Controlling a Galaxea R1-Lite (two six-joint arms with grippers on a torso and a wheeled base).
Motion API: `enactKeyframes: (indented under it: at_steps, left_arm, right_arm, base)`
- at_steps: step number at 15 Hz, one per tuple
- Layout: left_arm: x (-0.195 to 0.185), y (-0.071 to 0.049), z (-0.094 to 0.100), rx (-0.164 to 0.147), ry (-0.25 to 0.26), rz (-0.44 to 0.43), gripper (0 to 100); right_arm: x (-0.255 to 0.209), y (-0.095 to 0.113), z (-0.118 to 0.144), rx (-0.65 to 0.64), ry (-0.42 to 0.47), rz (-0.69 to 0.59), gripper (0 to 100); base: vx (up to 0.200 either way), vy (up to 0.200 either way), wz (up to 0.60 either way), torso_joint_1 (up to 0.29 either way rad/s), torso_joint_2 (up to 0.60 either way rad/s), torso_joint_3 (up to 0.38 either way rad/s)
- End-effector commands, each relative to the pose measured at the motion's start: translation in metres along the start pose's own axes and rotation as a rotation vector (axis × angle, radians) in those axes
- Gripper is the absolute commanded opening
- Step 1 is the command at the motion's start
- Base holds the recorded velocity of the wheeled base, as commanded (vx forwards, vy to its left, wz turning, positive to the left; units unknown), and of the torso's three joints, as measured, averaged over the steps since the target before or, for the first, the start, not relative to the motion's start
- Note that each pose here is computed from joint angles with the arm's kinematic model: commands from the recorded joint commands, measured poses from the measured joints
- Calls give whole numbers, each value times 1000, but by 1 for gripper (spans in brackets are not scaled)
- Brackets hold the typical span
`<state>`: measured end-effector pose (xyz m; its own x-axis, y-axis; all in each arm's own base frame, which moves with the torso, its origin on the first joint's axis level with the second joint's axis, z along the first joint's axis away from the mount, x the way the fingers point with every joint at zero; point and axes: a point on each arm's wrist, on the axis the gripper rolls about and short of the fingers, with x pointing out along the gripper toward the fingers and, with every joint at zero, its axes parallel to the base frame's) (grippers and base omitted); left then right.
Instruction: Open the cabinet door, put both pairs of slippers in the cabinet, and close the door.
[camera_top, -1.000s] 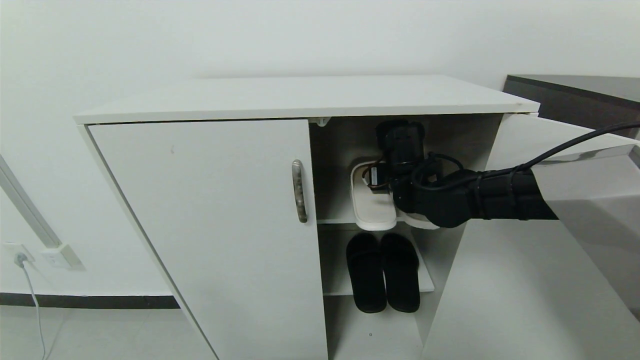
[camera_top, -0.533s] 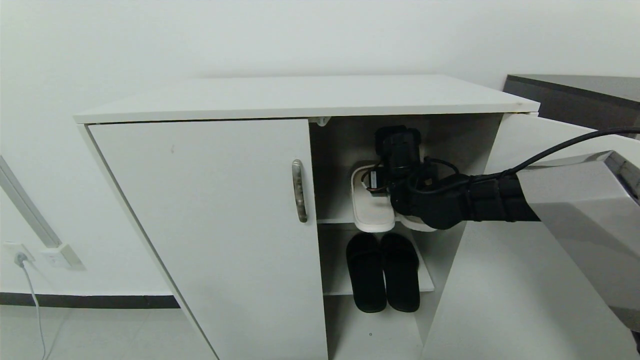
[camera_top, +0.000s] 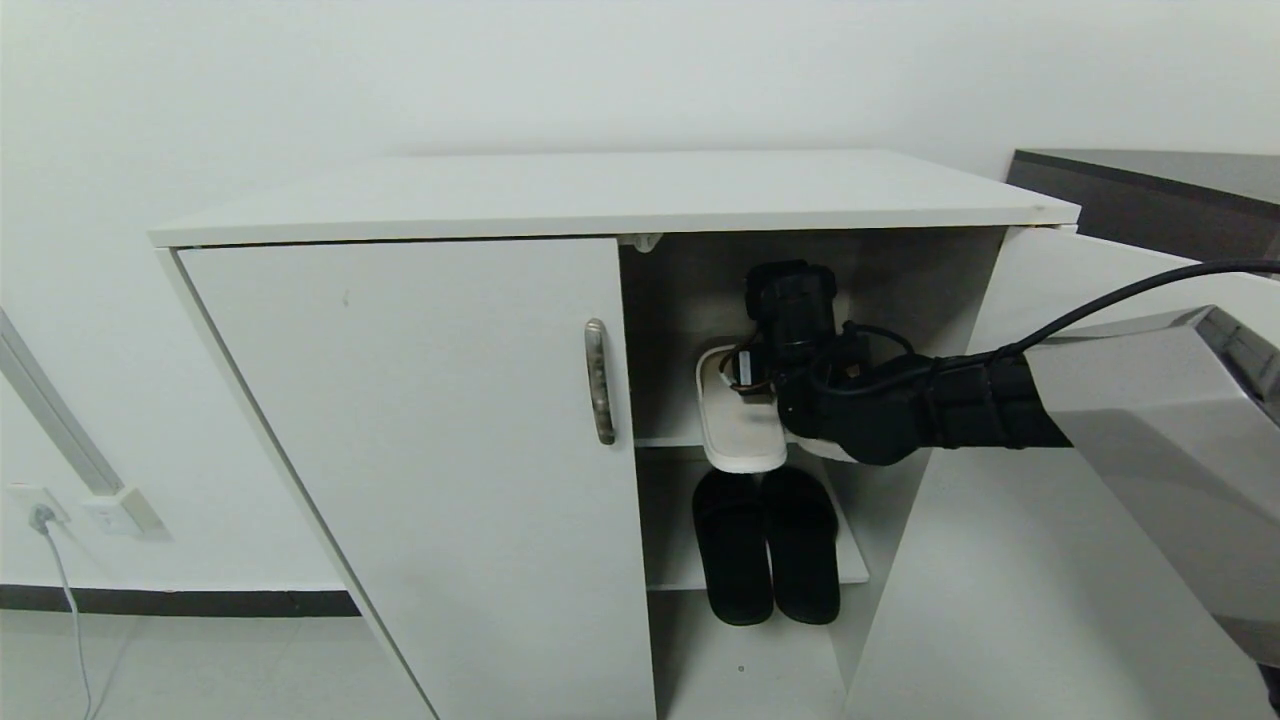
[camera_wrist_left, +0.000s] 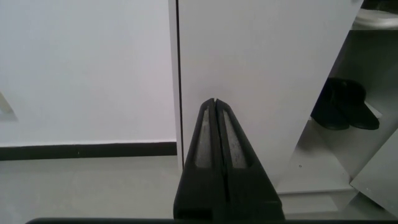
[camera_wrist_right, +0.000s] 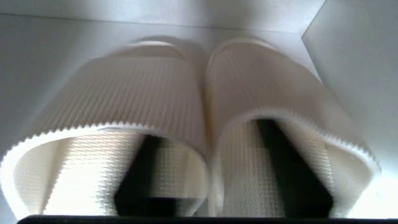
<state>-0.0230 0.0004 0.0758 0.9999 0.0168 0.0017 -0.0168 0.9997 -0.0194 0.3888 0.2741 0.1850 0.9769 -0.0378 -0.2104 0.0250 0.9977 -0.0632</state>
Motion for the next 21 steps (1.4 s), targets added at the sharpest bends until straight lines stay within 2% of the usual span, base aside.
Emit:
enactKeyframes:
  at_steps: [1, 10, 13, 15, 16, 21]
  left_arm:
    - [0, 0, 0, -1, 2, 2, 0]
    - [0, 0, 0, -1, 2, 0, 0]
    - [0, 0, 0, 18, 2, -9, 0]
    - [0, 0, 0, 19, 2, -12, 0]
    - [0, 0, 0, 19, 2, -12, 0]
    - [0, 0, 0, 19, 2, -11, 0]
  right_arm:
    - [-11, -4, 5, -1, -1, 7, 100]
    - [-112, -19, 6, -40, 12, 109, 100]
    - [-155, -39, -12, 9, -29, 230, 100]
    - [-171, -49, -31, 22, -61, 318, 100]
    - [-171, -49, -30, 25, -73, 323, 0]
    - [-172, -50, -30, 15, -80, 332, 0]
  base:
    - [0, 0, 0, 0, 0, 0]
    - [0, 0, 0, 0, 0, 0]
    - [0, 0, 0, 0, 0, 0]
    - [0, 0, 0, 0, 0, 0]
    - [0, 0, 0, 0, 0, 0]
    - [0, 0, 0, 0, 0, 0]
